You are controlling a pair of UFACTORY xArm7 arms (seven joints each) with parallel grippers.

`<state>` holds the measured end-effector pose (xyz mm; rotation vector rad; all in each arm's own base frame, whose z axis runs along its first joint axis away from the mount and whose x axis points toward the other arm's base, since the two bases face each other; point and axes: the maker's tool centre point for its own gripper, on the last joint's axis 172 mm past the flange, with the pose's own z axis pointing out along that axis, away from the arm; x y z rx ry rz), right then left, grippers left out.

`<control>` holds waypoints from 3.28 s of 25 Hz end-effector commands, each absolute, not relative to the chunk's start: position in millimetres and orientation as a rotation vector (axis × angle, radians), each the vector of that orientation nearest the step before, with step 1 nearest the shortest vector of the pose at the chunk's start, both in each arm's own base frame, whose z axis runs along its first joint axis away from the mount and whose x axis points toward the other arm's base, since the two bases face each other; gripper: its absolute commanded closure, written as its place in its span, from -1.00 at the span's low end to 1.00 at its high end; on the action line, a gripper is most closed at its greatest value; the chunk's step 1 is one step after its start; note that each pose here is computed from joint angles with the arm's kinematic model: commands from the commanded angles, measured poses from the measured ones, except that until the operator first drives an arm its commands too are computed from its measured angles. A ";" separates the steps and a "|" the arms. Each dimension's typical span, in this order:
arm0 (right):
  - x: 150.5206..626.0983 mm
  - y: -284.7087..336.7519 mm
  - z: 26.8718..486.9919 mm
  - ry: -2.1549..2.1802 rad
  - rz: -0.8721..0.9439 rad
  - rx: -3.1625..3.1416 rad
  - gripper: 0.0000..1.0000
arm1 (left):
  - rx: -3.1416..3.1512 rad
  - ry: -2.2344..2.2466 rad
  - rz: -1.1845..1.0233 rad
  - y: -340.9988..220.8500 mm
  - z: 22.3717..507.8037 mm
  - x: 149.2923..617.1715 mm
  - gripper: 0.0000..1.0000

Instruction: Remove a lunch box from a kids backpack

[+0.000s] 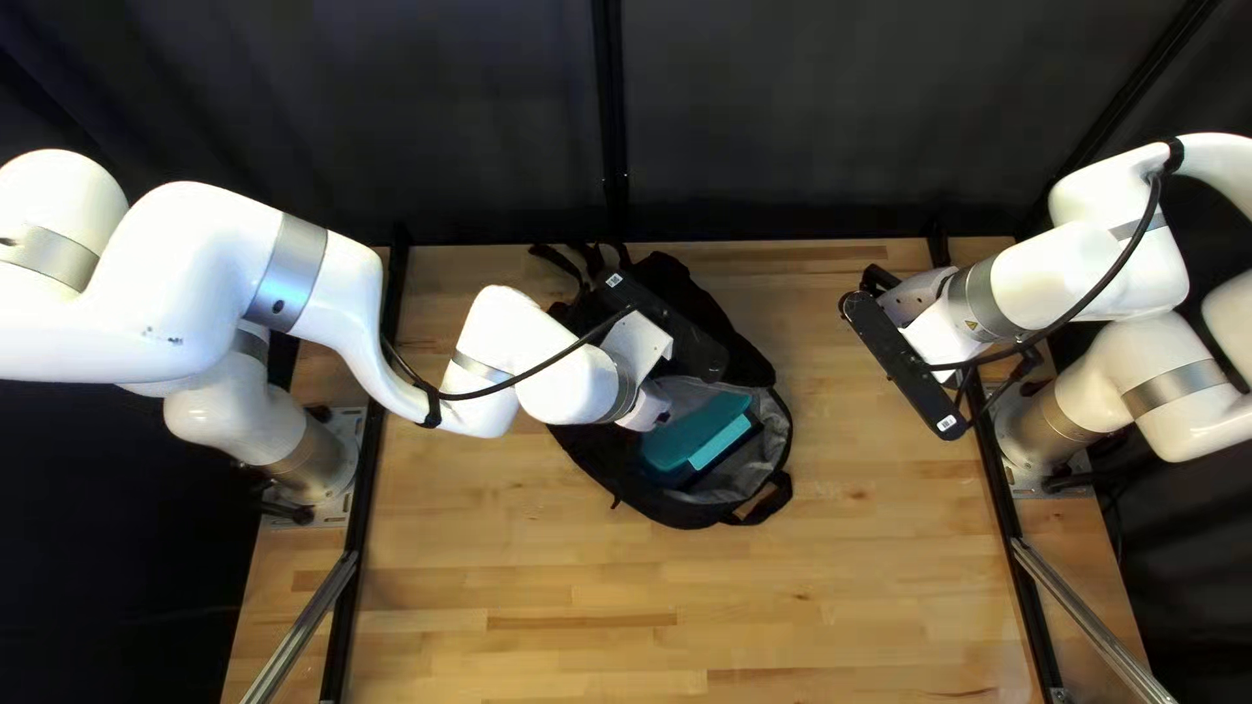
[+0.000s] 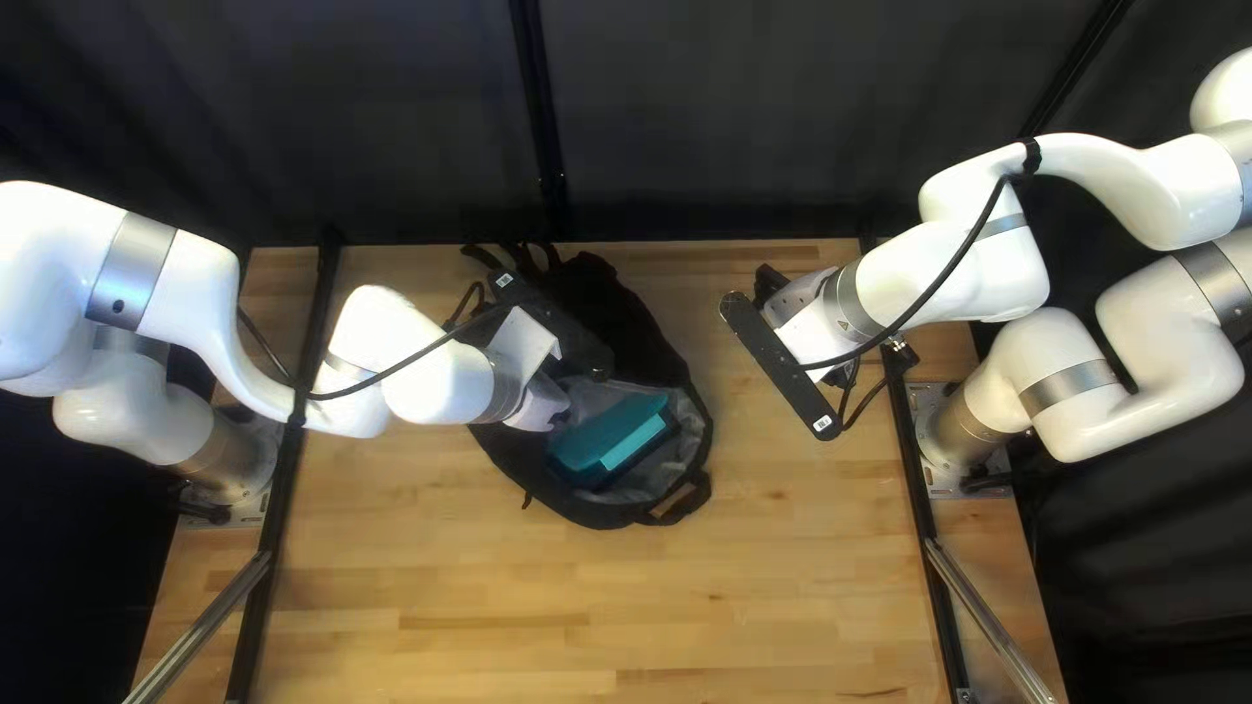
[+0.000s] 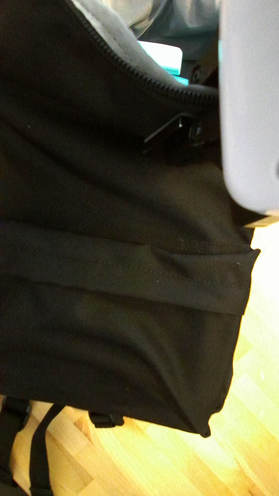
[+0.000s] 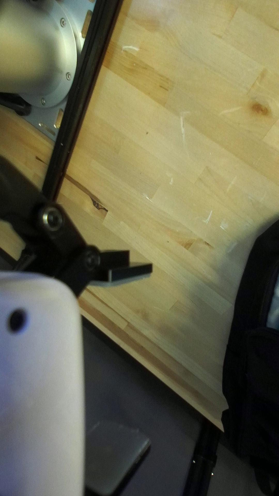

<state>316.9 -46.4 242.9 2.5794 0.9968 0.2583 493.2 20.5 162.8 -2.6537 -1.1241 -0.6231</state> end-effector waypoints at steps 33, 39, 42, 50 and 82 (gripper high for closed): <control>316.9 -46.4 242.9 0.997 0.258 2.579 -1.00 | -2.131 -1.678 -1.119 71.9 149.4 424.7 1.00; 316.9 -46.4 242.9 0.997 0.258 2.579 -1.00 | -2.082 -1.743 -1.173 77.3 147.4 419.9 1.00; 316.9 -46.4 242.9 0.997 0.258 2.579 -1.00 | -2.063 -1.772 -1.184 77.0 148.0 421.4 1.00; 316.9 -46.4 242.9 0.997 0.258 2.579 -1.00 | -2.053 -1.787 -1.184 77.3 147.4 421.5 1.00; 460.4 52.9 151.8 1.093 0.480 2.337 -1.00 | -2.053 -1.787 -1.184 77.3 147.4 421.5 1.00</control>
